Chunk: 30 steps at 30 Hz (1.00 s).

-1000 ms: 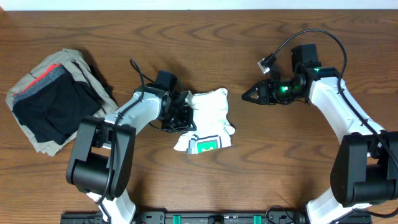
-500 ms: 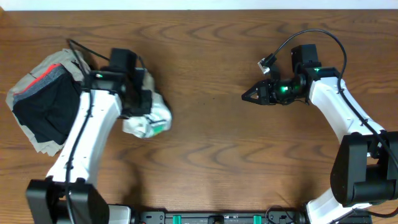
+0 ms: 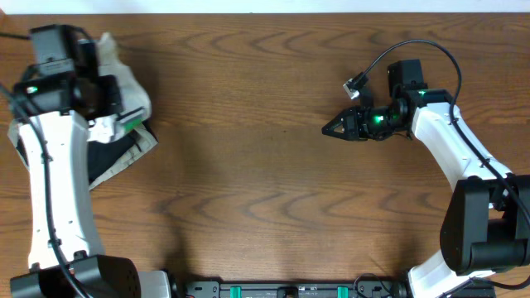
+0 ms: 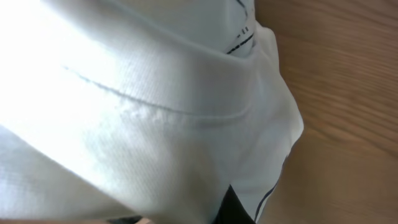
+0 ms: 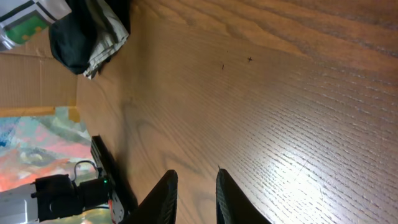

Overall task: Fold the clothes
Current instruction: 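Carry the folded shirt left and place it on the clothes stack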

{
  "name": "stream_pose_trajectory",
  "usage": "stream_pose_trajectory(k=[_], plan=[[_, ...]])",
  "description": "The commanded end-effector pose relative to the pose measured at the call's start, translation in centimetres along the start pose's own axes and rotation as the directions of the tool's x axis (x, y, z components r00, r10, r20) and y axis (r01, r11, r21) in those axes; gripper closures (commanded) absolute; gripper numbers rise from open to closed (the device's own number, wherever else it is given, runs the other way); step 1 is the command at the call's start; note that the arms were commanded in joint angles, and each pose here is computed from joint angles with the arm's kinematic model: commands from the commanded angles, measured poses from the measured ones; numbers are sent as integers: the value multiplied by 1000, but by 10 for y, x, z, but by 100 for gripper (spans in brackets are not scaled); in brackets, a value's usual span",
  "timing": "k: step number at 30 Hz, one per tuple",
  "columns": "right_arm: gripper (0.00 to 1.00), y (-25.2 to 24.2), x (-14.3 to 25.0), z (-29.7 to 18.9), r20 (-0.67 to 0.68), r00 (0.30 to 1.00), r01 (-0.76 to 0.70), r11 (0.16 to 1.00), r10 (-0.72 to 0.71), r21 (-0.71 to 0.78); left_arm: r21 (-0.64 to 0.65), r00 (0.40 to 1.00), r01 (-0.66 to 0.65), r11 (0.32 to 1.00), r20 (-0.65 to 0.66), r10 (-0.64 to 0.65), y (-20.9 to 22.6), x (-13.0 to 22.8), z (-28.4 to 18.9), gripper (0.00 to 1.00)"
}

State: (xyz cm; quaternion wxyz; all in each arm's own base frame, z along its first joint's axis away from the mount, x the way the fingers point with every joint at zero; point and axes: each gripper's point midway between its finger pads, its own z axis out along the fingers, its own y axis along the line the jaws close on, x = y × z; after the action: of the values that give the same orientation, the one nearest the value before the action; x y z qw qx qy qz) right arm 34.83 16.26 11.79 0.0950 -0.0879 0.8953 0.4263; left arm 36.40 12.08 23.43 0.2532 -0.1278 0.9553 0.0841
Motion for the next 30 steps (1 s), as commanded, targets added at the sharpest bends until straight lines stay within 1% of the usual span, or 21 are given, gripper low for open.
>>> stream_pose_trajectory(k=[1,4,6,9,12,16,21,22,23,25,26,28,29,30], plan=[[80,1,-5,-7,19,1000,19,1000,-18,-5,-23,998,63,998,21,-63,31,-5,-2,94],[80,1,-5,-7,18,1000,18,1000,-18,-5,-6,992,128,992,10,-128,50,-3,7,94],[80,1,-5,-7,17,1000,16,1000,-16,-5,-27,980,197,980,-10,-197,70,2,16,94],[80,1,-5,-7,17,1000,16,1000,-16,-5,-55,965,248,967,-68,-252,92,15,38,94],[80,1,-5,-7,18,1000,17,1000,-17,-5,-44,953,276,960,-115,-279,99,24,55,94],[80,1,-3,-7,13,1000,11,1000,-11,-6,-59,934,305,951,-176,-311,111,38,76,94],[80,1,-2,-7,9,1000,7,1000,-7,-5,-121,912,343,932,-194,-361,136,52,75,94],[80,1,-2,-7,9,1000,7,1000,-7,-5,-129,908,351,927,-194,-371,141,54,74,91],[80,1,-2,-7,9,1000,7,1000,-7,-5,-135,902,362,922,-197,-383,145,57,72,72],[80,1,-2,-7,9,1000,7,1000,-7,-5,-153,882,401,903,-200,-426,154,64,70,16],[80,1,-2,-7,9,1000,7,1000,-7,-5,-165,863,437,884,-198,-464,157,67,69,2],[80,1,-2,-7,10,1000,7,1000,-7,-5,-187,821,507,841,-191,-537,163,72,66,2],[80,1,-2,-7,10,1000,7,1000,-7,-5,-182,802,541,821,-183,-569,164,72,64,2],[80,1,-2,-7,9,1000,7,1000,-7,-5,-149,799,556,818,-175,-575,160,69,61,2]])
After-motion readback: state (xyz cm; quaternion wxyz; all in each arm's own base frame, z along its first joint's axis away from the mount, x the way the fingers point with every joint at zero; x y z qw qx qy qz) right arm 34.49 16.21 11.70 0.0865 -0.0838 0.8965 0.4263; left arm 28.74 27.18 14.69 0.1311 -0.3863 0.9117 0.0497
